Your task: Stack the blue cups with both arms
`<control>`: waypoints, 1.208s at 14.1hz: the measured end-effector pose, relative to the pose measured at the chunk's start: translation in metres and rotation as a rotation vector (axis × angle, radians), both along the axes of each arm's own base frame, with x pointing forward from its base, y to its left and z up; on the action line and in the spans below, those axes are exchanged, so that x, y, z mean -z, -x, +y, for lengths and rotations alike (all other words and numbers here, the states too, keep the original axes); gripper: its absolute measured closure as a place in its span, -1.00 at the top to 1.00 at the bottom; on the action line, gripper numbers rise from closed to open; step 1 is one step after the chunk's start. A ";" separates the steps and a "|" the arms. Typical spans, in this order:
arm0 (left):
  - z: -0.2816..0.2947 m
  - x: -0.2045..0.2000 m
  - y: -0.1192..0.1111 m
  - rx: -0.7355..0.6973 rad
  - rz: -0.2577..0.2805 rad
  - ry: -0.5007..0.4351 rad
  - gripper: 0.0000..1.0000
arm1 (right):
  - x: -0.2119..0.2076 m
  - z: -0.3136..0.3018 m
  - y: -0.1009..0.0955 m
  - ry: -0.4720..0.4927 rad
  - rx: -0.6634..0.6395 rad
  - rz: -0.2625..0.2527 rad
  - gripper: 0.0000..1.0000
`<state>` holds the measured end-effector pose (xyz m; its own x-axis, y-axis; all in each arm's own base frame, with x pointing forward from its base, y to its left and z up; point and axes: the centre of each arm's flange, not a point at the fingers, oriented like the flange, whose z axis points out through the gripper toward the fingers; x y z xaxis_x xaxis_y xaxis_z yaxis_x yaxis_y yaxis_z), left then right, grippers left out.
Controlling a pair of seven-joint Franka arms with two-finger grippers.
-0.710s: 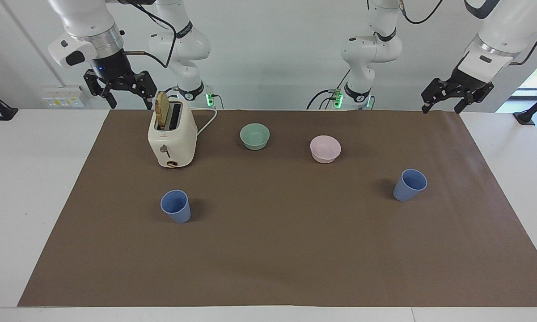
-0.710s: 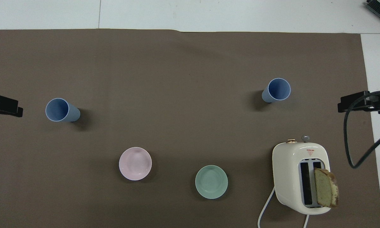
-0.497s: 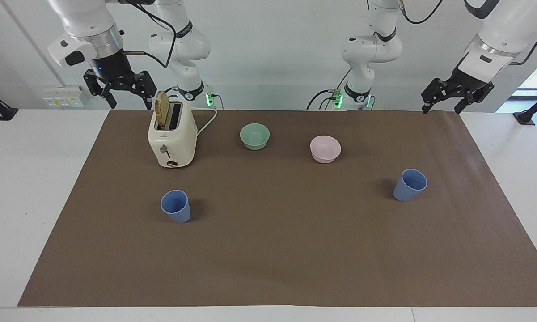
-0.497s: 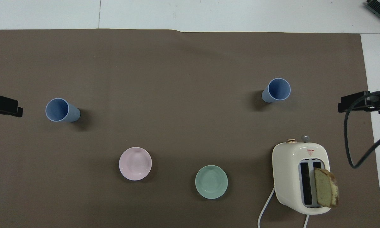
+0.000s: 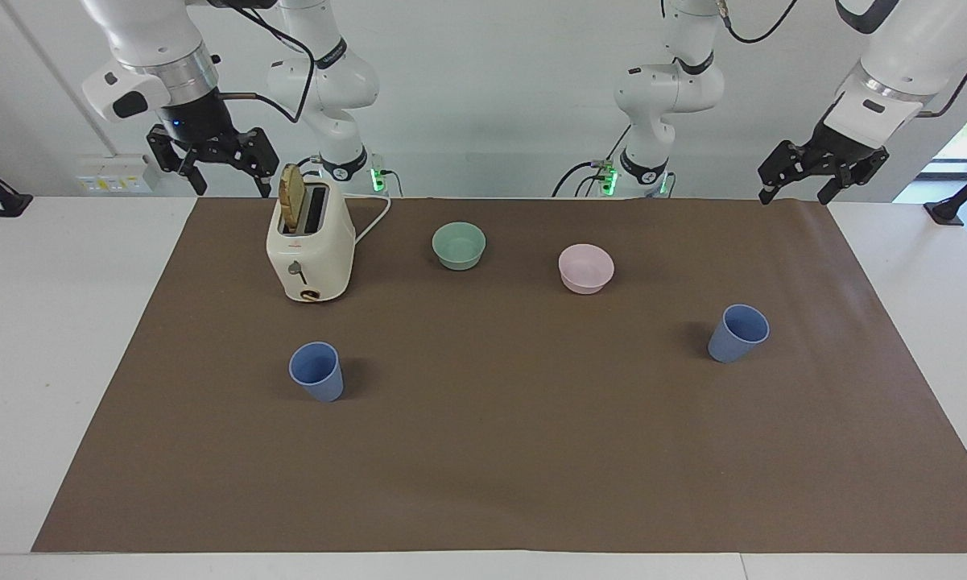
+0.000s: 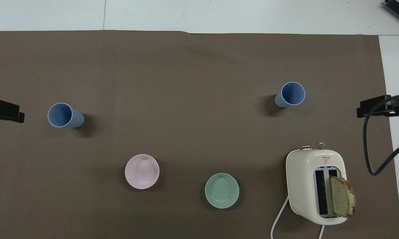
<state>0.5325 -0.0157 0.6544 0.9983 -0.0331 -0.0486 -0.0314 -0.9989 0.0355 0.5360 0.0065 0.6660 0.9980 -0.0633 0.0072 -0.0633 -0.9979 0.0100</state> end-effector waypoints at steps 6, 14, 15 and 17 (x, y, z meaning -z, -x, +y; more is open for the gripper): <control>0.004 0.008 -0.003 -0.008 -0.026 0.000 1.00 | 0.000 0.000 0.000 0.000 0.000 0.000 1.00; 0.026 0.089 -0.018 -0.056 -0.041 -0.003 1.00 | 0.000 0.000 0.000 0.000 0.000 0.000 1.00; 0.032 0.099 -0.019 -0.067 -0.046 -0.003 1.00 | 0.000 0.000 0.000 0.000 0.000 0.000 1.00; 0.043 0.114 -0.021 -0.087 -0.056 -0.004 1.00 | 0.000 0.000 0.000 0.000 0.000 0.000 1.00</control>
